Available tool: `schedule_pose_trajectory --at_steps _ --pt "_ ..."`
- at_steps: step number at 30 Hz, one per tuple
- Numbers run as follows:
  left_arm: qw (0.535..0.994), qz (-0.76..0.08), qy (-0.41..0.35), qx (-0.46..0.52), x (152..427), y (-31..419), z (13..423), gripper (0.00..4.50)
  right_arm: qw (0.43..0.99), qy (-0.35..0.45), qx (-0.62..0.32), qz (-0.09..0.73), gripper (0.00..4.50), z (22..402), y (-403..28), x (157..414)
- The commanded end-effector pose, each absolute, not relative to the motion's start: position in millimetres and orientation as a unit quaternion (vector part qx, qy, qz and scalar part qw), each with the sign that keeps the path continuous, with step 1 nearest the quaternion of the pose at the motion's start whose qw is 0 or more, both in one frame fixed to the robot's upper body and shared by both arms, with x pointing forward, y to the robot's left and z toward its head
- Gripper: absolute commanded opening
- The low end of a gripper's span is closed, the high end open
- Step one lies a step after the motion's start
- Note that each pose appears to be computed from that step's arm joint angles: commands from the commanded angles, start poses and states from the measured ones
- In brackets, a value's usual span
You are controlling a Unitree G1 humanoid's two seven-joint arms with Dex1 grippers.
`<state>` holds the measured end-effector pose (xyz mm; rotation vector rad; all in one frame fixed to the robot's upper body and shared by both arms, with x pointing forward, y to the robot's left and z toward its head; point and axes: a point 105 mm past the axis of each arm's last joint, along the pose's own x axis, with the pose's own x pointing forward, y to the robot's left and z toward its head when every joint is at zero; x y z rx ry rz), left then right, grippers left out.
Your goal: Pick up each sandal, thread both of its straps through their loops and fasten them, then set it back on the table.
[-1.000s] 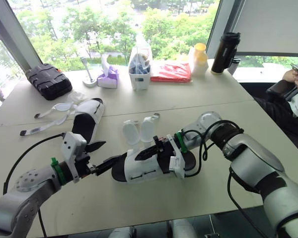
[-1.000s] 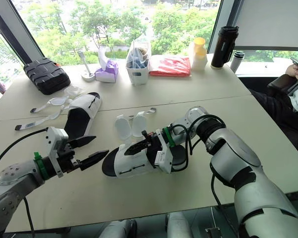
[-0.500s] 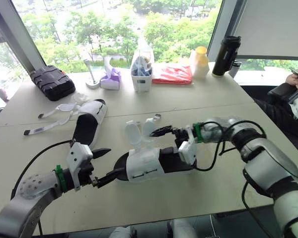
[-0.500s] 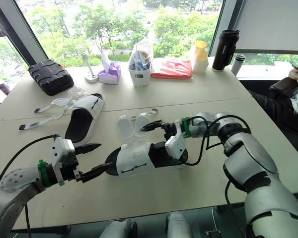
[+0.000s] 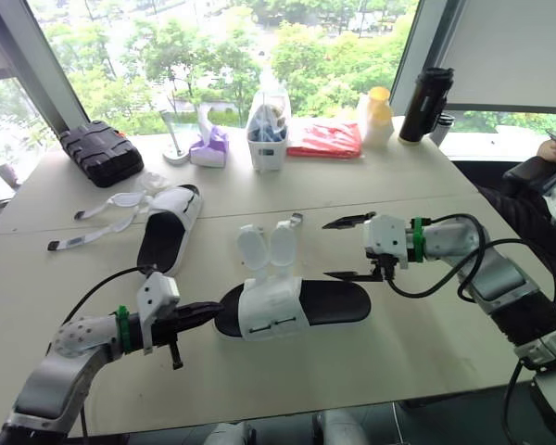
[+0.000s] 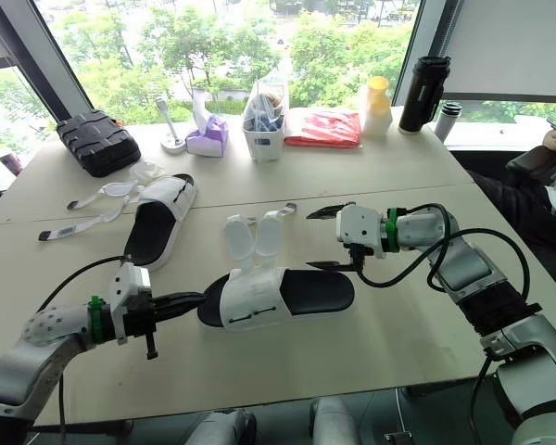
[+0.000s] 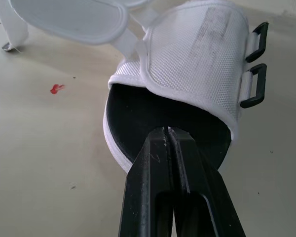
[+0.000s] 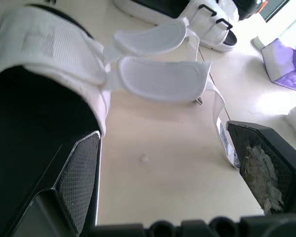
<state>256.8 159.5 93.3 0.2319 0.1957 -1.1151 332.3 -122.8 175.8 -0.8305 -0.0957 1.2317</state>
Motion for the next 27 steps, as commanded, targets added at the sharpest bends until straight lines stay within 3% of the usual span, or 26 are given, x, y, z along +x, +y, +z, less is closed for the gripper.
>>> schedule_pose_trajectory --at_steps 1,19,27 --pt "0.829 -0.54 0.087 0.12 262.1 154.5 94.2 0.11 0.744 -0.066 -0.374 0.549 4.5 192.9 -120.2 330.9" --pt "0.789 -0.594 0.093 0.124 276.6 107.4 85.0 0.11 0.757 -0.061 -0.356 0.544 4.5 191.2 -114.0 325.7" --pt "0.786 -0.6 0.094 0.113 272.1 99.9 78.7 0.11 0.803 -0.003 -0.251 0.54 4.5 189.6 -116.4 334.8"
